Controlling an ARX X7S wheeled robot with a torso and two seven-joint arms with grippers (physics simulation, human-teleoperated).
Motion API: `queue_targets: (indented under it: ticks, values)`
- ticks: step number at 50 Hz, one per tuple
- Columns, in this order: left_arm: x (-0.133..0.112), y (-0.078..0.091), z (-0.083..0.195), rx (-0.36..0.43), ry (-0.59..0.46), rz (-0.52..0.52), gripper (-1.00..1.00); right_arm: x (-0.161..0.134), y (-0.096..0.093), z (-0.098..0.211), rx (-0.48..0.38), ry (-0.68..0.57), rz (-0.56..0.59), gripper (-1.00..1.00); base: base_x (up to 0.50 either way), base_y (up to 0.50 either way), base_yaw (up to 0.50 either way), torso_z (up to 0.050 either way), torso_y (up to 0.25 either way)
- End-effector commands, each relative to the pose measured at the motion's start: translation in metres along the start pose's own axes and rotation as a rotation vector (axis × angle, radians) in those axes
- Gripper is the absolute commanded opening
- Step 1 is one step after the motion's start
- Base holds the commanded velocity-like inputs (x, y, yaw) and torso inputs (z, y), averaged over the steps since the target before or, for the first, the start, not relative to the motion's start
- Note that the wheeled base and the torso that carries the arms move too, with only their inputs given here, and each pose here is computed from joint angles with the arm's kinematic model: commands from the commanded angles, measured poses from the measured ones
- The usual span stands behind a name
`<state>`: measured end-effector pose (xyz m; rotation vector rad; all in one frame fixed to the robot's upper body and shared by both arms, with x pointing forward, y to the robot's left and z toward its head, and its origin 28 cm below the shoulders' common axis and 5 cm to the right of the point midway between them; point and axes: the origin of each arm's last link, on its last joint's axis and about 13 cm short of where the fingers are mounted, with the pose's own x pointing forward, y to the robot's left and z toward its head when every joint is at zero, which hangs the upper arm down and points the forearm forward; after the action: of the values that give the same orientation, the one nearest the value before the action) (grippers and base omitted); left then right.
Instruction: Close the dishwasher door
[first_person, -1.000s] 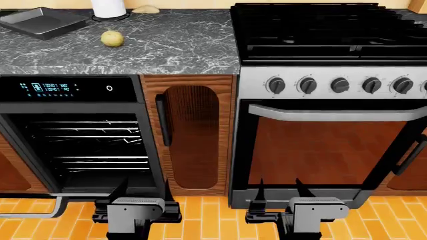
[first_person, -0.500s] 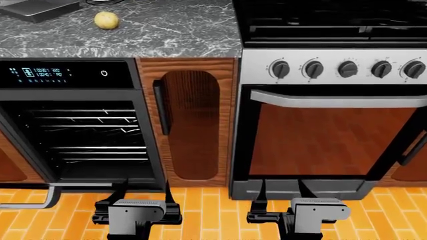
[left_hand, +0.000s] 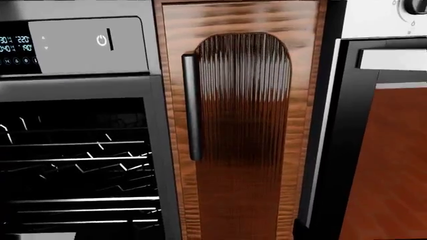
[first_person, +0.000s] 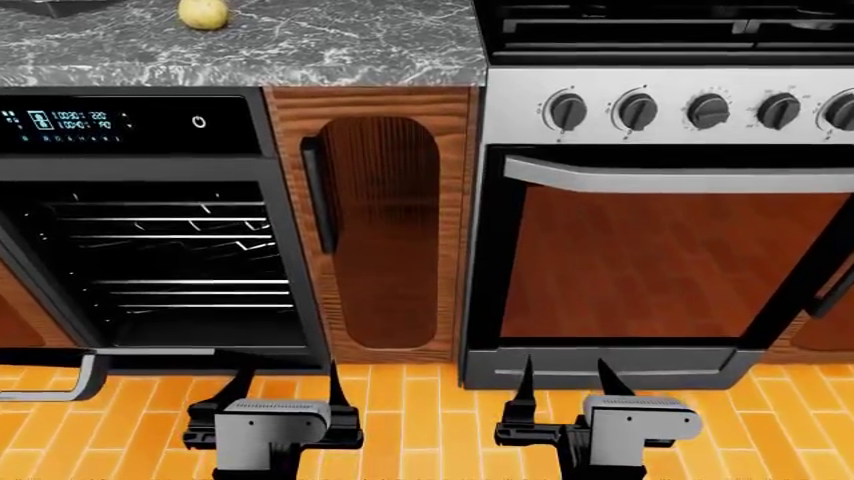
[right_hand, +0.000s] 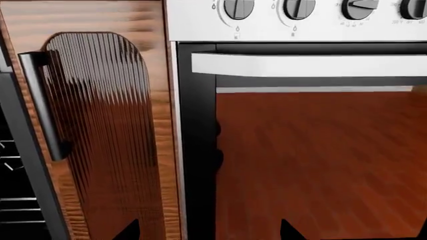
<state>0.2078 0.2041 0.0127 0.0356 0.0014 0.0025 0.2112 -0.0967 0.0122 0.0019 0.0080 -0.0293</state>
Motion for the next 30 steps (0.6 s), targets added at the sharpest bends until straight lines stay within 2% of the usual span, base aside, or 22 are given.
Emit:
queue_targets:
  ticks: [1, 30]
  values:
    - [-0.0004, 0.0001, 0.0000, -0.003, -0.004, 0.004, 1.00, -0.0003, -0.0003, -0.0001, 0.003, -0.003, -0.003, 1.00, 0.00, 0.00, 0.00, -0.050, -0.008]
    - [-0.0010, -0.0002, 0.0010, -0.004, -0.008, -0.001, 1.00, -0.0001, -0.0003, 0.0006, 0.002, 0.000, -0.005, 1.00, 0.00, 0.00, 0.00, -0.050, -0.009]
